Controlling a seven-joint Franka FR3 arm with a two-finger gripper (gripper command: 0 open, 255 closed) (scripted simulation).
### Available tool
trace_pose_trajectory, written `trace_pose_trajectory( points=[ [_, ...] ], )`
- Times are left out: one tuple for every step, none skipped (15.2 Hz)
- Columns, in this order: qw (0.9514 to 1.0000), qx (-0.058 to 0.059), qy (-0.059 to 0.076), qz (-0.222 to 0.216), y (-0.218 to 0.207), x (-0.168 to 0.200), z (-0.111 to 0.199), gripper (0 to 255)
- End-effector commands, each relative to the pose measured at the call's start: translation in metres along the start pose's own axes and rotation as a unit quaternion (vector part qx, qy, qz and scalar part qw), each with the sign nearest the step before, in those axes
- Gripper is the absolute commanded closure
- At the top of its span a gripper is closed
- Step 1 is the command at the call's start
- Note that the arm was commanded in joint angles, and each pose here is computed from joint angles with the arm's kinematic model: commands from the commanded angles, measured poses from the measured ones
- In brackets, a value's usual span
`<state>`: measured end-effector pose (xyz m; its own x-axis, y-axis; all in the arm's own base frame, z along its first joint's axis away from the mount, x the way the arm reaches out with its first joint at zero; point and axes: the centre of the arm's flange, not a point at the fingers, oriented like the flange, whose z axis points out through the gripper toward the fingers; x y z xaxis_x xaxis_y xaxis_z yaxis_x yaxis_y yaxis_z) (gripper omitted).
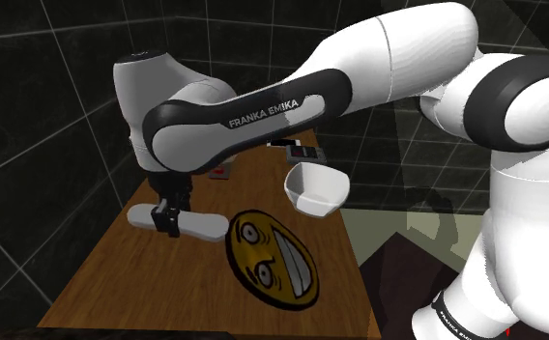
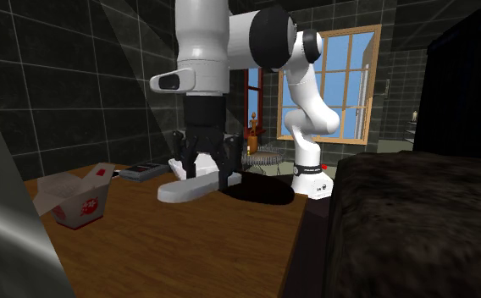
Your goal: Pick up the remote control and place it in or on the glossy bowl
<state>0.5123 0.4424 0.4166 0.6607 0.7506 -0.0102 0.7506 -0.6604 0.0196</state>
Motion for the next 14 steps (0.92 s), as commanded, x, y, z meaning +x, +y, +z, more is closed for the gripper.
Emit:
trace_pose_trajectory(
  points=[
    [1.0, 0.0, 0.0, 0.0, 0.0, 0.0, -0.009, 255],
    [1.0, 0.0, 0.0, 0.0, 0.008, -0.01, -0.009, 255],
    [1.0, 0.0, 0.0, 0.0, 0.016, -0.021, -0.009, 255],
    [1.0, 0.0, 0.0, 0.0, 0.025, -0.031, -0.008, 255],
    [1.0, 0.0, 0.0, 0.0, 0.033, -0.041, -0.008, 255],
    [1.0, 0.0, 0.0, 0.0, 0.041, -0.051, -0.008, 255],
    [1.0, 0.0, 0.0, 0.0, 0.049, -0.062, -0.008, 255],
    [1.0, 0.0, 0.0, 0.0, 0.058, -0.072, -0.008, 255],
    [1.0, 0.0, 0.0, 0.0, 0.066, -0.082, -0.008, 255],
    [1.0, 0.0, 0.0, 0.0, 0.074, -0.093, -0.008, 255],
    [1.0, 0.0, 0.0, 0.0, 0.083, -0.103, -0.008, 255],
    [1.0, 0.0, 0.0, 0.0, 0.091, -0.113, -0.008, 255],
    [1.0, 0.0, 0.0, 0.0, 0.099, -0.123, -0.007, 255],
    [1.0, 0.0, 0.0, 0.0, 0.107, -0.134, -0.007, 255]
  ],
)
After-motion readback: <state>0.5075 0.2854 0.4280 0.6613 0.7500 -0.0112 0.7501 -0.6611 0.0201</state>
